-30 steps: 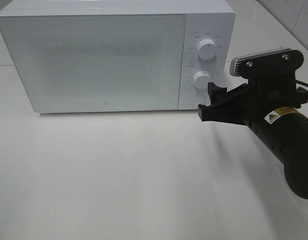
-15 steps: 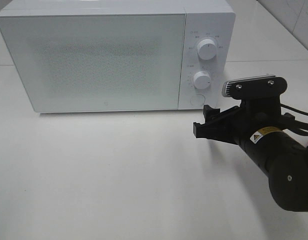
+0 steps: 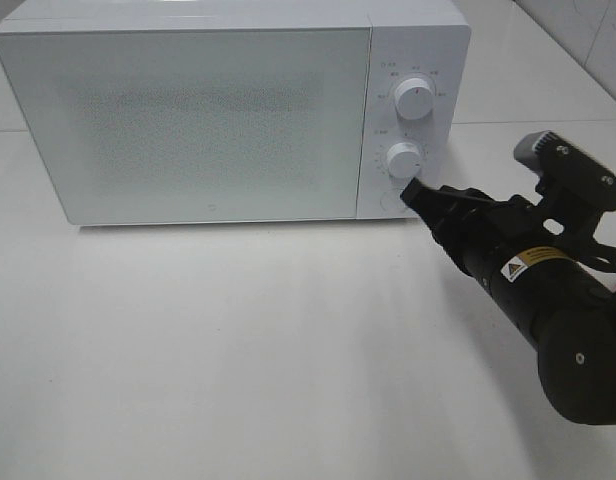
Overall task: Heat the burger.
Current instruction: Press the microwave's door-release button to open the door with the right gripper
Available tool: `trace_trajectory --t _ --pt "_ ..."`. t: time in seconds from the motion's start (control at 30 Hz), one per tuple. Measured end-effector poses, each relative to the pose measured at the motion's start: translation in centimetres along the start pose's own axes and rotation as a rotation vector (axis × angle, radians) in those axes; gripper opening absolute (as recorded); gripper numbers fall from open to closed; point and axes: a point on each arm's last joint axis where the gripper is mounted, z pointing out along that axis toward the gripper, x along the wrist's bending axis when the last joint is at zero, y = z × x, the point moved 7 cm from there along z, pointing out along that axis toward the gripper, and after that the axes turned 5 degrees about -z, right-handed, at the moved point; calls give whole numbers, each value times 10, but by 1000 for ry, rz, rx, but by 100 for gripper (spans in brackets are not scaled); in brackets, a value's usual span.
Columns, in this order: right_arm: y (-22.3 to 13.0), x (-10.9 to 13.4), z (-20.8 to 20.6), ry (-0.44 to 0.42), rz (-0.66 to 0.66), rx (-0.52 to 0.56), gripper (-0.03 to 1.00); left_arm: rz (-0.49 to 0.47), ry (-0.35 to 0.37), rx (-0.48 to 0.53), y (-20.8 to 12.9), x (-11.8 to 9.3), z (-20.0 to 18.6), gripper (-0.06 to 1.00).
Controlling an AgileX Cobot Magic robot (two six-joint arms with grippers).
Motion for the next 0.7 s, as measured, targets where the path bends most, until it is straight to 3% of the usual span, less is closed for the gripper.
trace_trajectory --t 0.03,0.07,0.1,0.17,0.2,0.23,0.3,0.33,0.7 --pt "0 0 0 0 0 0 17 0 0 0 0 0 0 97" --pt "0 0 0 0 169 1 10 0 0 0 0 0 0 97" --pt "0 0 0 0 169 1 10 0 0 0 0 0 0 97" --pt "-1 0 0 -4 388 6 3 0 0 0 0 0 0 97" --pt "-1 0 0 -4 388 6 3 0 0 0 0 0 0 97" --pt "-3 -1 0 -13 515 16 1 0 0 0 0 0 0 97" --pt "-5 -2 0 -21 574 25 1 0 0 0 0 0 0 97" --pt "-9 -4 0 -41 669 43 1 0 0 0 0 0 0 97" --pt "-26 -4 -1 -102 883 136 1 0 0 0 0 0 0 97"
